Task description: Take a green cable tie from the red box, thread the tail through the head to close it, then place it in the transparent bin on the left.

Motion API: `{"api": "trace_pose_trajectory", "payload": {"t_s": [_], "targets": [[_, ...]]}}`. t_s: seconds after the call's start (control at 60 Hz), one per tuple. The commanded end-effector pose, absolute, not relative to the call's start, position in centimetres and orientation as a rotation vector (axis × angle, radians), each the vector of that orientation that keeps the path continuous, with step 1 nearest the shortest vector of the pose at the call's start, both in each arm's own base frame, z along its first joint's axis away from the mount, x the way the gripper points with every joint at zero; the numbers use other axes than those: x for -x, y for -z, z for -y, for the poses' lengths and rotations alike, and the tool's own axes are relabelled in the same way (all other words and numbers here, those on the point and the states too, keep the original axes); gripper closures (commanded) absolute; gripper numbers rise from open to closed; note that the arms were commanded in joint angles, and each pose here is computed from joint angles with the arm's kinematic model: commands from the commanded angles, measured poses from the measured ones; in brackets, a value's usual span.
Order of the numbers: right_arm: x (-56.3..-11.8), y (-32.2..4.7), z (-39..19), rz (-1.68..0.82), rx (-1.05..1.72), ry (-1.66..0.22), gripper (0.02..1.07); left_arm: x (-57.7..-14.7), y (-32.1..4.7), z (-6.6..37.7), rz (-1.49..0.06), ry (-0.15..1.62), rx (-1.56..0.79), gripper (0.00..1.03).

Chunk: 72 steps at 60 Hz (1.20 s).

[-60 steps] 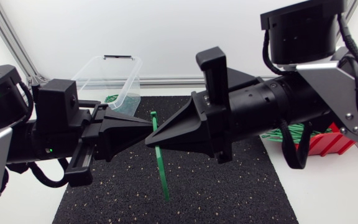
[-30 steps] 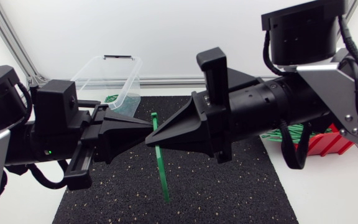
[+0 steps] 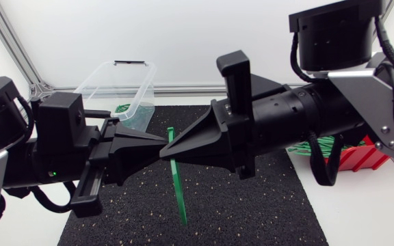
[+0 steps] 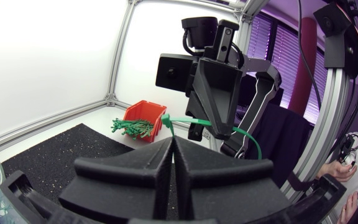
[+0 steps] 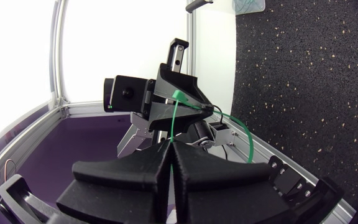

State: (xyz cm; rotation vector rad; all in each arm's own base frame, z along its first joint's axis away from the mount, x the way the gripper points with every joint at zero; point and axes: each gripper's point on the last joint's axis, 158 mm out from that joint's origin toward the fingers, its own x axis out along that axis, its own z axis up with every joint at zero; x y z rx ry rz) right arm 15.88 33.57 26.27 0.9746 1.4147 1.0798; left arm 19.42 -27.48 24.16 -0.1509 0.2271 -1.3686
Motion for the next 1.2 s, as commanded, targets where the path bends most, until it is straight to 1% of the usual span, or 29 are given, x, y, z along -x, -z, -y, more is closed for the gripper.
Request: {"api": "trace_pose_trajectory", "payload": {"t_s": [0.0,0.35,0.5,0.7,0.817,0.967,1.017,1.067,1.083,1.15,1.183], "targets": [[-15.7,-25.2,-33.7,-1.47,-1.005,-1.038,1.02,-18.4,-23.6,27.5,-0.225,1.392,0.147,1.0],[-16.2,-24.4,-33.8,-1.503,-1.029,-0.995,1.02,-17.9,-24.5,28.0,-0.158,1.394,0.101,1.0],[-17.5,-23.8,-33.4,-1.499,-1.056,-0.953,1.02,-17.5,-25.3,28.1,-0.136,1.399,0.099,1.0],[-18.0,-23.8,-33.2,-1.483,-1.064,-0.946,1.02,-16.5,-25.5,28.1,-0.126,1.41,0.095,1.0],[-17.8,-24.8,-33.2,-1.447,-1.059,-0.97,1.02,-16.1,-25.4,28.3,-0.133,1.42,0.095,1.0],[-18.4,-24.6,-33.1,-1.425,-1.065,-0.957,1.02,-16.1,-25.2,28.3,-0.14,1.422,0.095,1.0],[-18.2,-24.8,-33.2,-1.42,-1.06,-0.966,0.97,-16.1,-25.1,28.3,-0.143,1.421,0.095,1.0],[-17.6,-25.2,-33.2,-1.415,-1.052,-0.986,0.89,-16.2,-25.0,28.3,-0.148,1.416,0.096,1.0],[-17.3,-25.4,-33.2,-1.413,-1.048,-0.996,0.84,-16.2,-25.0,28.3,-0.148,1.416,0.096,1.0],[-16.9,-25.8,-33.2,-1.413,-1.041,-1.008,0.74,-16.4,-25.0,28.2,-0.148,1.412,0.096,1.0],[-16.6,-25.7,-33.3,-1.419,-1.034,-1.011,0.71,-16.4,-25.0,28.1,-0.149,1.41,0.096,1.0]]}}
